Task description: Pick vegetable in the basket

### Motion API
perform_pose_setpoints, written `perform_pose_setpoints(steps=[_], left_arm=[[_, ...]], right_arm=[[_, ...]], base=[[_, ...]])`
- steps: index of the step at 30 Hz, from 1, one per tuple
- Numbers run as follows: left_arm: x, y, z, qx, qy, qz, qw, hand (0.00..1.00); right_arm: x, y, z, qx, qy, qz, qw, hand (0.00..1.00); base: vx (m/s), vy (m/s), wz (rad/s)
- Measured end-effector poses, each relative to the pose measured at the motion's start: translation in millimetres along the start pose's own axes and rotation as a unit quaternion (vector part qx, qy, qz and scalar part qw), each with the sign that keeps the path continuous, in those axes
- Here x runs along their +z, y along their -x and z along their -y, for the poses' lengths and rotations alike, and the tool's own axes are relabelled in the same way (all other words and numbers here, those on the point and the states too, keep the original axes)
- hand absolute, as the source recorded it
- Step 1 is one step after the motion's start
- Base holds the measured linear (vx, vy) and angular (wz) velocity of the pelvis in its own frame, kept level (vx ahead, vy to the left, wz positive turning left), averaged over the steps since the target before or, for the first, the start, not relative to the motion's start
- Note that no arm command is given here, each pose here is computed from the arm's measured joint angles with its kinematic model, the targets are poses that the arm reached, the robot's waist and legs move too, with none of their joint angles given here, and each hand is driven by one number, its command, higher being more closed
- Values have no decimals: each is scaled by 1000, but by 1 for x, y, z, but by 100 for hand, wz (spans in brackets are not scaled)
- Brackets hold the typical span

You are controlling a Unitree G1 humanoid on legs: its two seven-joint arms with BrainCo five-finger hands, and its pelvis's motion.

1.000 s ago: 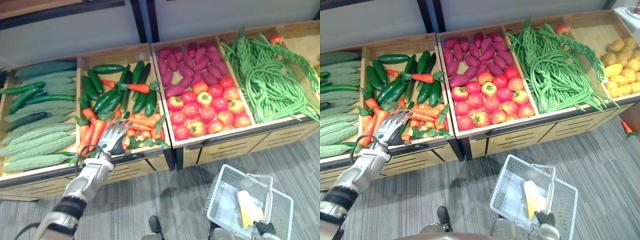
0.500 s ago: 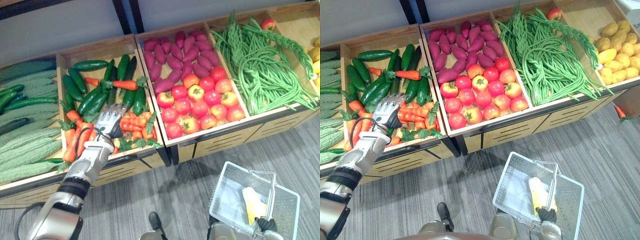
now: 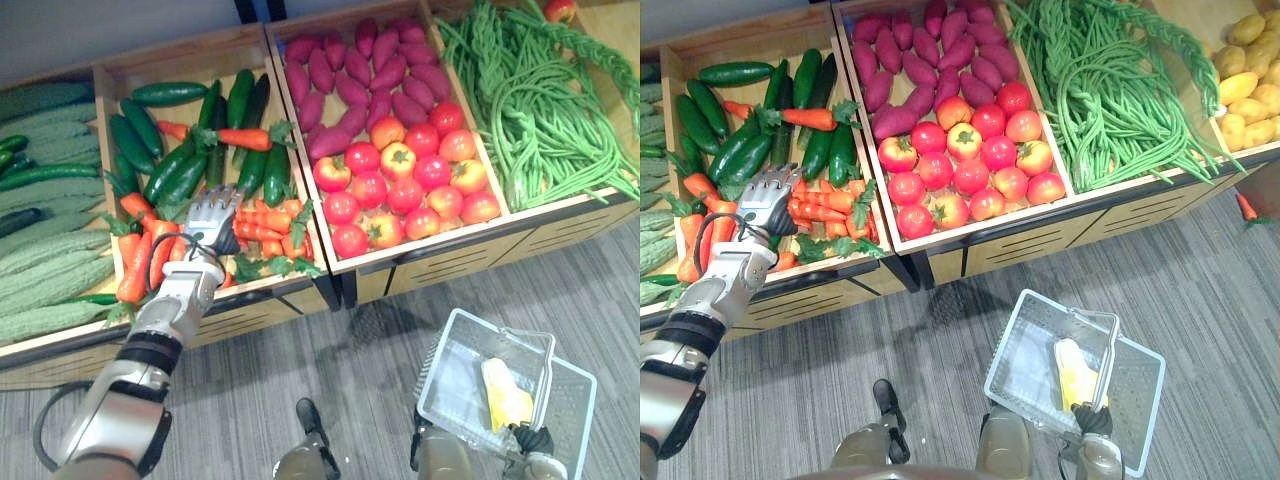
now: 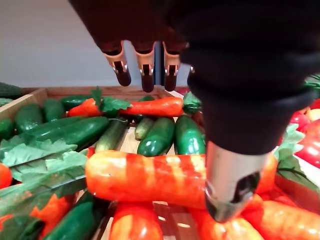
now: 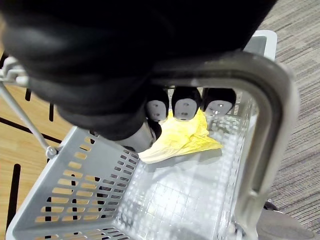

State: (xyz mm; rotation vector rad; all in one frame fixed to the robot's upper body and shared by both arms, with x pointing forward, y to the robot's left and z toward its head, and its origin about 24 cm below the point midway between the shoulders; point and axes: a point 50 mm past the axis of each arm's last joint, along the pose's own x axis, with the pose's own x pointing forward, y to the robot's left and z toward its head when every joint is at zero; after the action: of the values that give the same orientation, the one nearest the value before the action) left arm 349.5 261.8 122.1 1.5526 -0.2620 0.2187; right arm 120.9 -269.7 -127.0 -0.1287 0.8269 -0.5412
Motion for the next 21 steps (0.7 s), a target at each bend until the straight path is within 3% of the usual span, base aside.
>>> perform_pose_setpoints(steps=[9,10,21], left_arm=[[-7,-11,-5,2,-9,-25,1000,0],[-9,-11,-5,1,-10,-29,1000,100],[-10,-16,-7,16,17,-57,998,100]], right_arm=[[22,-4,-10,12,6,39,999,100],[26,-5,-12,15,6,45,999,100],[37,-5,-19,31,27,69,997,100]], base=[[46,13,-9],[56,7,-14],[60,4,-9]])
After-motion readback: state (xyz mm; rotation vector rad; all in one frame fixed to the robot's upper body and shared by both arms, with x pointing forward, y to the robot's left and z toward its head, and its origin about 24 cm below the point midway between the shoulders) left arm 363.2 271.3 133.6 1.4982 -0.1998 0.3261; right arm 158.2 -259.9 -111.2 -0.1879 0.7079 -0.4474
